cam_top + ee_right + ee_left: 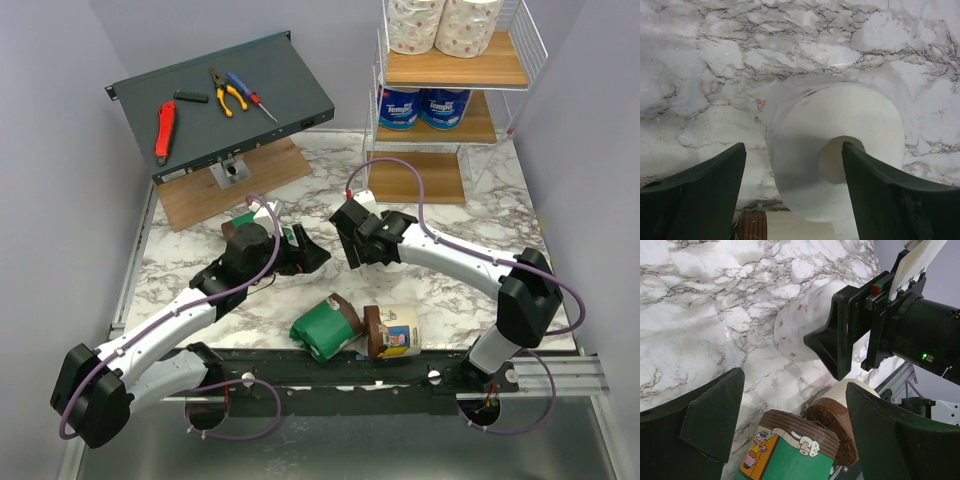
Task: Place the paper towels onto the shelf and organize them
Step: Adjust the paper towel at the center of the board.
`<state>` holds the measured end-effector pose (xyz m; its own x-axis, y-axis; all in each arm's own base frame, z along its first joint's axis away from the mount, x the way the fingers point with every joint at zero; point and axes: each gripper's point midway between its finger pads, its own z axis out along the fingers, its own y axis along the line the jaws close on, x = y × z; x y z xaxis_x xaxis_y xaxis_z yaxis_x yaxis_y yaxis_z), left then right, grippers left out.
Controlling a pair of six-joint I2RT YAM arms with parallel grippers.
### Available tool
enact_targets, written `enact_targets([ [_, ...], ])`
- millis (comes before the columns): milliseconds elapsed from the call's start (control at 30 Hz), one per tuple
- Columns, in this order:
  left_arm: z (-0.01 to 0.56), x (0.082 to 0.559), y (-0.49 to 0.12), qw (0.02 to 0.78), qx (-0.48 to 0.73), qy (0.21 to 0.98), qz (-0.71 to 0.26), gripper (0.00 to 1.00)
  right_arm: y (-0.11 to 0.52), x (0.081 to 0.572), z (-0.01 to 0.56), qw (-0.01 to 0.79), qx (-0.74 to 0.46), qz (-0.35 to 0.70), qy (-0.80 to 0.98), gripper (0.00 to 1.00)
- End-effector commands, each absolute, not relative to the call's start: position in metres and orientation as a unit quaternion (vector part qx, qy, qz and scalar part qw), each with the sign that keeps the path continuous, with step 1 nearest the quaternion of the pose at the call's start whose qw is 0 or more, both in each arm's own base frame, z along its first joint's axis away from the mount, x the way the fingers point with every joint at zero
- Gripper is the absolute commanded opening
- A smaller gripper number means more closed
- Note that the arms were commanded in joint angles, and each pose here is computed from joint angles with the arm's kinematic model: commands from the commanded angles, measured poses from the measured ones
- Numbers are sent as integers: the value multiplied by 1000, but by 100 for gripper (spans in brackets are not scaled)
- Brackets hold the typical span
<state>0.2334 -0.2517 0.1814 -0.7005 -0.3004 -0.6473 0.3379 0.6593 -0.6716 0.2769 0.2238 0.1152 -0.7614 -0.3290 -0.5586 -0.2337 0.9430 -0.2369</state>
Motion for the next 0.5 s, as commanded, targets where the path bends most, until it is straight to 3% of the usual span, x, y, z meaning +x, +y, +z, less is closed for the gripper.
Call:
enact_targets([
  [0, 184, 236, -245, 400, -2, 821, -407, 85, 232, 275, 143, 339, -124, -32, 932, 82],
  [133, 187, 236, -245, 402, -3, 819, -408, 85, 225, 282, 179, 386, -77, -21, 919, 100],
  [300, 183, 234, -243, 395, -6, 826, -403, 85, 194, 294, 213, 438, 26, -4, 899, 100],
  [467, 182, 234, -240, 396, -14, 827, -399, 85, 173, 301, 227, 445, 109, 111, 882, 100],
])
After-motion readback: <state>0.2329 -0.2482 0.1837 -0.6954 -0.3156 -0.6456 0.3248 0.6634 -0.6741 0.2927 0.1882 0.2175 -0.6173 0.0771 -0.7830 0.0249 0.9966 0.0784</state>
